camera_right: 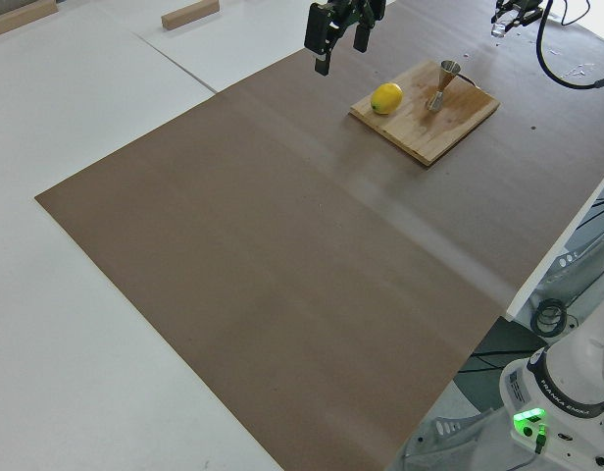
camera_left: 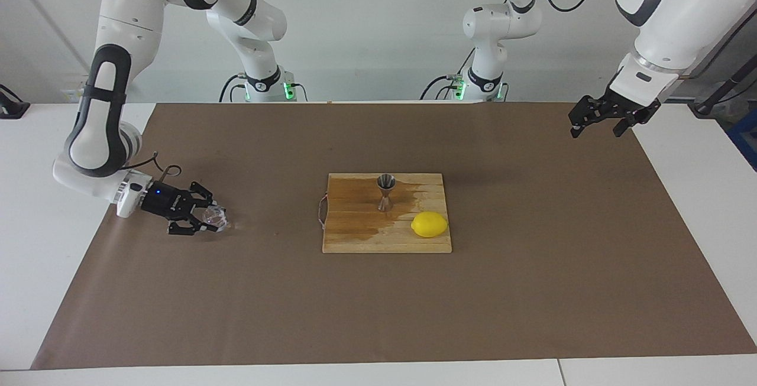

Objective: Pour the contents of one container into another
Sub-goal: 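Lower the clear glass onto the mat beside the board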

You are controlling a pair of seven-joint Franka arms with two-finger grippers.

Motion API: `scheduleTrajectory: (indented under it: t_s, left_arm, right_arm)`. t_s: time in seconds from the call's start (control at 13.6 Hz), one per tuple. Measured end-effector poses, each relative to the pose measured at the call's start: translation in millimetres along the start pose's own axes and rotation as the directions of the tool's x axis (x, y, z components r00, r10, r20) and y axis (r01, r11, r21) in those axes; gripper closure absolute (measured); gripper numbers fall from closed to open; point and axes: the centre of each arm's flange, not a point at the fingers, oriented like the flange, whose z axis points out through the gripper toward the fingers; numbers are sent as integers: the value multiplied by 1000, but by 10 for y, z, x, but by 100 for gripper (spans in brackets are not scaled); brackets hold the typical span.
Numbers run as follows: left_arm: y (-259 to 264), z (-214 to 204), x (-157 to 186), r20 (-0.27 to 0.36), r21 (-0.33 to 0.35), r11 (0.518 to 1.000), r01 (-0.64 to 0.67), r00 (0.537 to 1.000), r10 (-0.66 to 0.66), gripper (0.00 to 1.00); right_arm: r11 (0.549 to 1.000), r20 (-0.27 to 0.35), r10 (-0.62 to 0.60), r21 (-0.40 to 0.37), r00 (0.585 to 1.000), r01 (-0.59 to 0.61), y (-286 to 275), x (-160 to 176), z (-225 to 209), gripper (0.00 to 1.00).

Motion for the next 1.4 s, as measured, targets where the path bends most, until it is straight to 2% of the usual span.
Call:
scheduleTrajectory:
  t_s: [0.07, 0.15, 0.22, 0.37, 0.44, 0.66, 0.81, 0.95, 1.1, 1.25, 1.4]
  left_arm:
    - [0, 0, 0, 0, 0, 1000, 0, 1000, 0, 0]
    - [0, 0, 0, 0, 0, 1000, 0, 1000, 0, 0]
    - [0, 0, 0, 0, 0, 1000, 0, 1000, 0, 0]
    - [0, 0, 0, 0, 0, 1000, 0, 1000, 0, 0]
    - [0, 0, 0, 0, 0, 1000, 0, 1000, 0, 0]
    - [0, 0, 0, 0, 0, 1000, 0, 1000, 0, 0]
    - [0, 0, 0, 0, 0, 1000, 0, 1000, 0, 0]
    - [0, 0, 0, 0, 0, 1000, 0, 1000, 0, 0]
    - [0, 0, 0, 0, 0, 1000, 0, 1000, 0, 0]
    - [0, 0, 0, 0, 0, 1000, 0, 1000, 0, 0]
    - [0, 0, 0, 0, 0, 1000, 0, 1000, 0, 0]
  right_arm:
    - [1000, -2, 0, 2, 1000, 0, -6, -5, 3, 48]
    - [1000, -3, -2, 3, 1000, 2, -11, -8, 5, 40]
    - [1000, -4, -6, 4, 1000, 6, -14, -8, 8, 31]
    - [1000, -17, -7, 17, 1000, 7, -28, 5, 23, 6]
    - [1000, -24, -7, 24, 1000, 8, -35, 16, 29, 0]
    - [1000, -24, -8, 13, 1000, 8, -17, 121, -64, 0]
    - [999, -5, 47, -14, 999, -47, 21, 344, -244, 0]
    - [990, 70, 134, -53, 989, -131, 60, 724, -462, 0]
    - [971, 173, 228, -111, 958, -211, 105, 1183, -560, 0]
    - [942, 265, 326, -171, 908, -288, 137, 1577, -538, 0]
    - [901, 345, 425, -253, 837, -353, 182, 1866, -490, 0]
